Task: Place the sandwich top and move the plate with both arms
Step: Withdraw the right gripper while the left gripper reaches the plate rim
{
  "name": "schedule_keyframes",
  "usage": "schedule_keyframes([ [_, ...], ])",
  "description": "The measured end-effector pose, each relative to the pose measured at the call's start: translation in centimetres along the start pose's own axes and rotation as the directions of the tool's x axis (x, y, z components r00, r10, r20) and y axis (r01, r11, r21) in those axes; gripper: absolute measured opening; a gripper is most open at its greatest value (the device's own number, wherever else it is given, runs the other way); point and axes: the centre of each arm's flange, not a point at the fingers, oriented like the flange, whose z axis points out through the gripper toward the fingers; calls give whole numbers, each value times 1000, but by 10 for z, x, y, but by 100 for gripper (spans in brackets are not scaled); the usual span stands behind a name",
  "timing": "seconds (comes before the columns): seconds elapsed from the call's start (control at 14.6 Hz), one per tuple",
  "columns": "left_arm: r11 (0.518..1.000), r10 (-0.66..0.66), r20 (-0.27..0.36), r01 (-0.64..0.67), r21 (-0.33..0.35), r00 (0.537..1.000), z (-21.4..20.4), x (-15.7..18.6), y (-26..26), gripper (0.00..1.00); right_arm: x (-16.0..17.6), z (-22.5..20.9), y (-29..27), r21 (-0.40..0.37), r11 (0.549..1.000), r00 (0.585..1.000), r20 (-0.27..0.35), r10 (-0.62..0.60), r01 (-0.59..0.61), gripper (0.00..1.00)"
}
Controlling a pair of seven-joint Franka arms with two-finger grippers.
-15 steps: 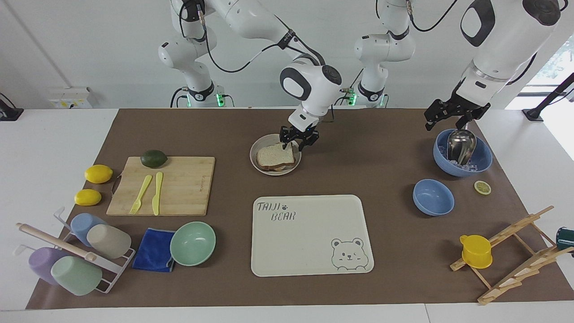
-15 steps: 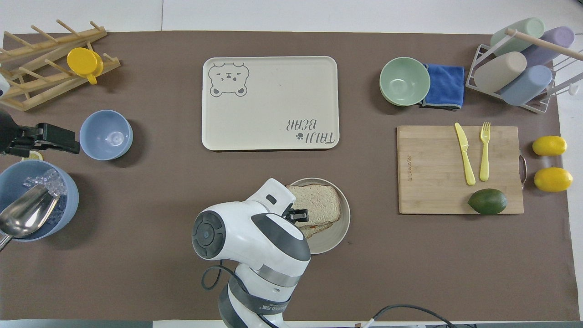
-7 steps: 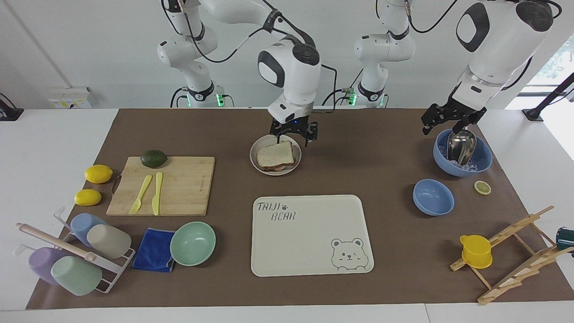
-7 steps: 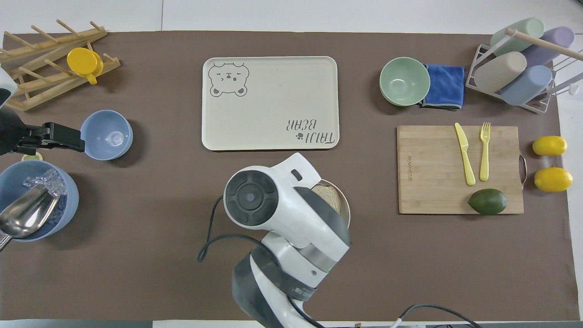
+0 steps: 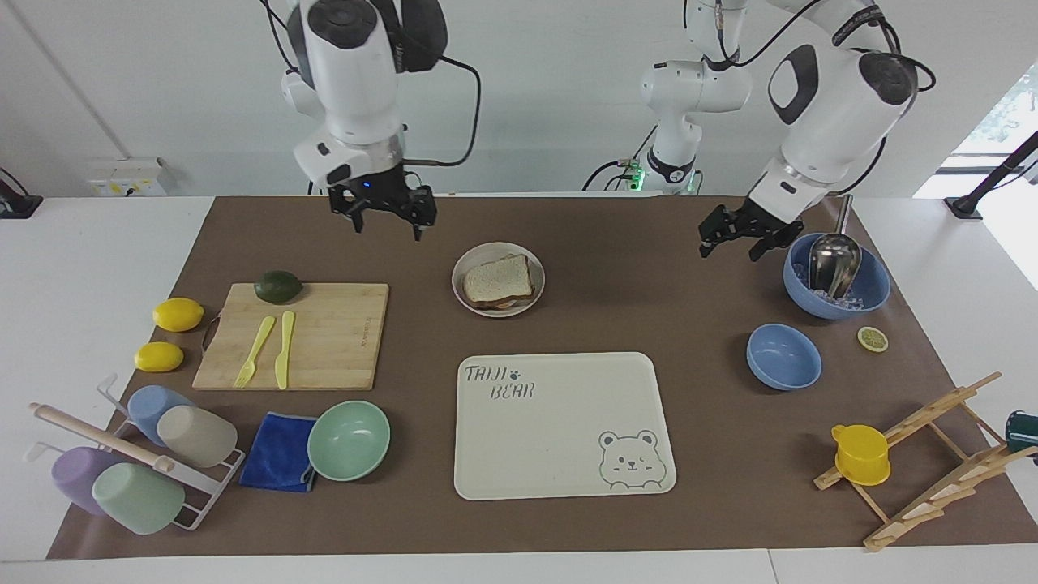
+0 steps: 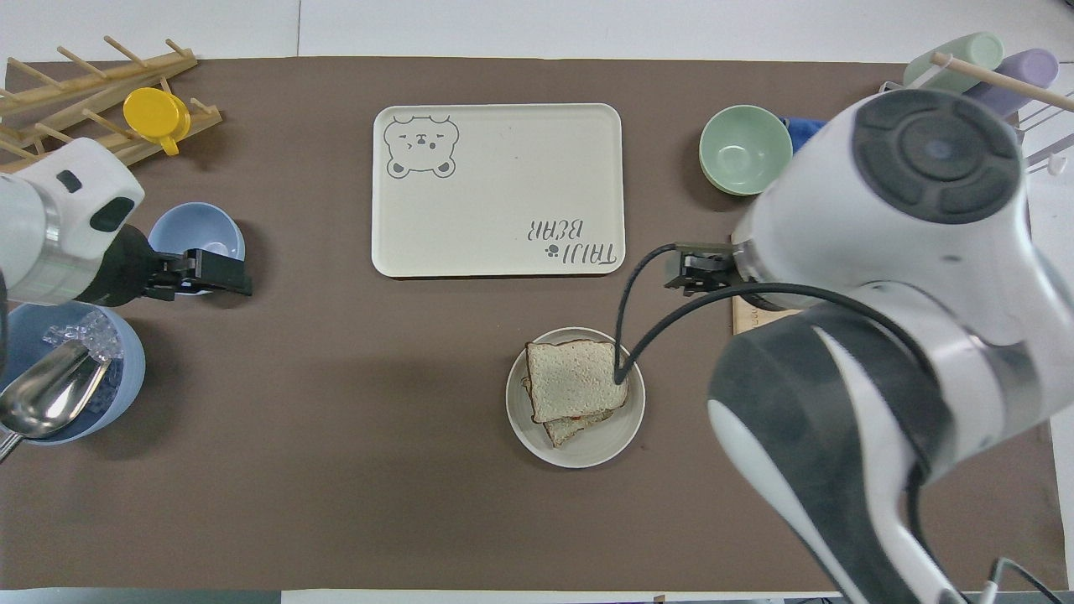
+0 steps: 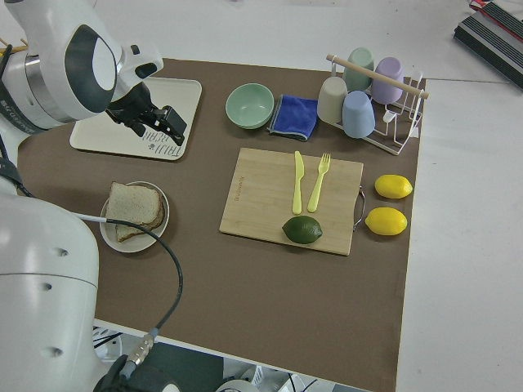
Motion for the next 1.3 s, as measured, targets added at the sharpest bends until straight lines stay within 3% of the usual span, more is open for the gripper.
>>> schedule_keyframes([
  [0.27,1000,29,-3,-29,-1,1000,67,-29,85,100,2,-21,65,13,1000,999,29,-23,23,100],
  [0.48,999,14,41,-12,-52,999,105,-35,105,100,14,-15,101,20,998,998,42,-54,53,100],
  [0.75,995,82,-12,-83,-57,997,162,-59,145,100,12,-19,114,24,998,996,59,-61,60,100],
  [0.89,994,99,-4,-99,-45,995,190,-76,154,100,17,-15,122,28,995,994,64,-94,92,100],
  [1.23,998,43,18,-43,-39,999,212,-96,181,97,28,-10,137,32,995,993,71,-91,89,100],
  [1.3,999,38,21,-37,-38,999,214,-98,185,90,28,-11,137,32,995,993,70,-91,89,100],
])
